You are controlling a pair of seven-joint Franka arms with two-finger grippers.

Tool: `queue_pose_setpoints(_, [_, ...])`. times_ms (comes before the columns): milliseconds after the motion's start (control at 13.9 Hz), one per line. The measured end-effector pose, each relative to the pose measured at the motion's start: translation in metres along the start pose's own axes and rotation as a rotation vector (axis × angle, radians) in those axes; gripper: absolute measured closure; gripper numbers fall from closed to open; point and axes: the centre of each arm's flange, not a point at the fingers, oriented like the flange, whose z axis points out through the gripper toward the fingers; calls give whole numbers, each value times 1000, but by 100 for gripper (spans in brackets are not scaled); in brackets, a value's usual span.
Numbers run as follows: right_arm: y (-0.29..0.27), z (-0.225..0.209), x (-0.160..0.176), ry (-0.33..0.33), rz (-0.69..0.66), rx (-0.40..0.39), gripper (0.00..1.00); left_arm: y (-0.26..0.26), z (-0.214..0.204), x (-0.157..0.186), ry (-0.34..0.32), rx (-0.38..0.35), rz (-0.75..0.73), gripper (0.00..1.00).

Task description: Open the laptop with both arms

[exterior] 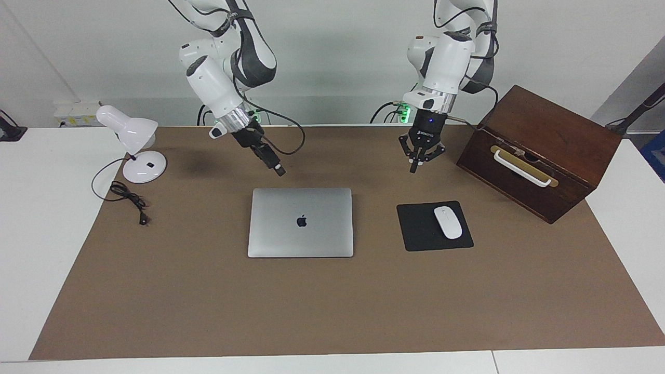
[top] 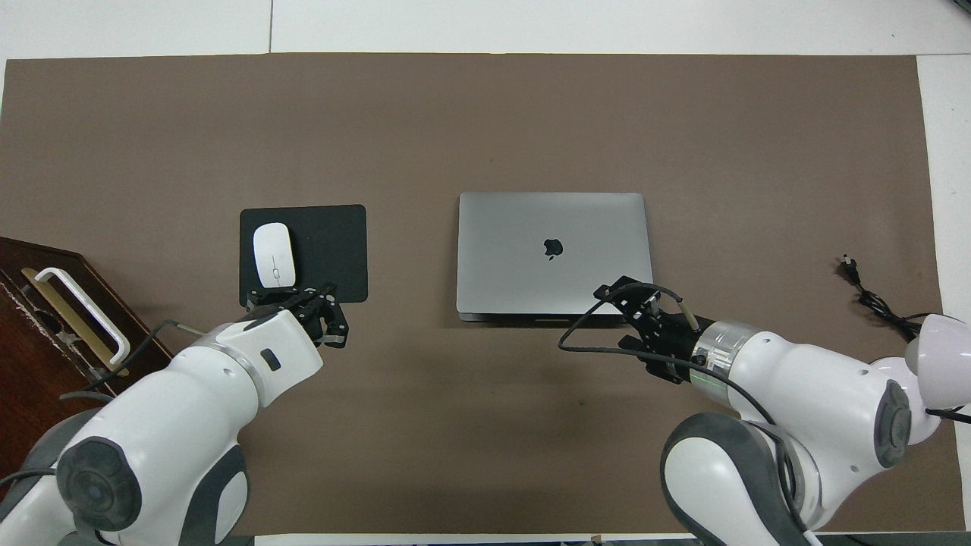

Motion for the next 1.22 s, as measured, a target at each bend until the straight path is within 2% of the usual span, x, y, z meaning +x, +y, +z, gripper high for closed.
queue_pose_setpoints(574, [14,44,-5,38,2,-47,0,63,72,-41,66,-64,97,99])
queue_pose_setpoints(861, [17,51,-2,48,7,-56,0,93,81,-54,76,-101,112,99])
queue_pose_setpoints(1219, [11,55,1,53,7,-53,0,117,95,-73,139,-136,124,99])
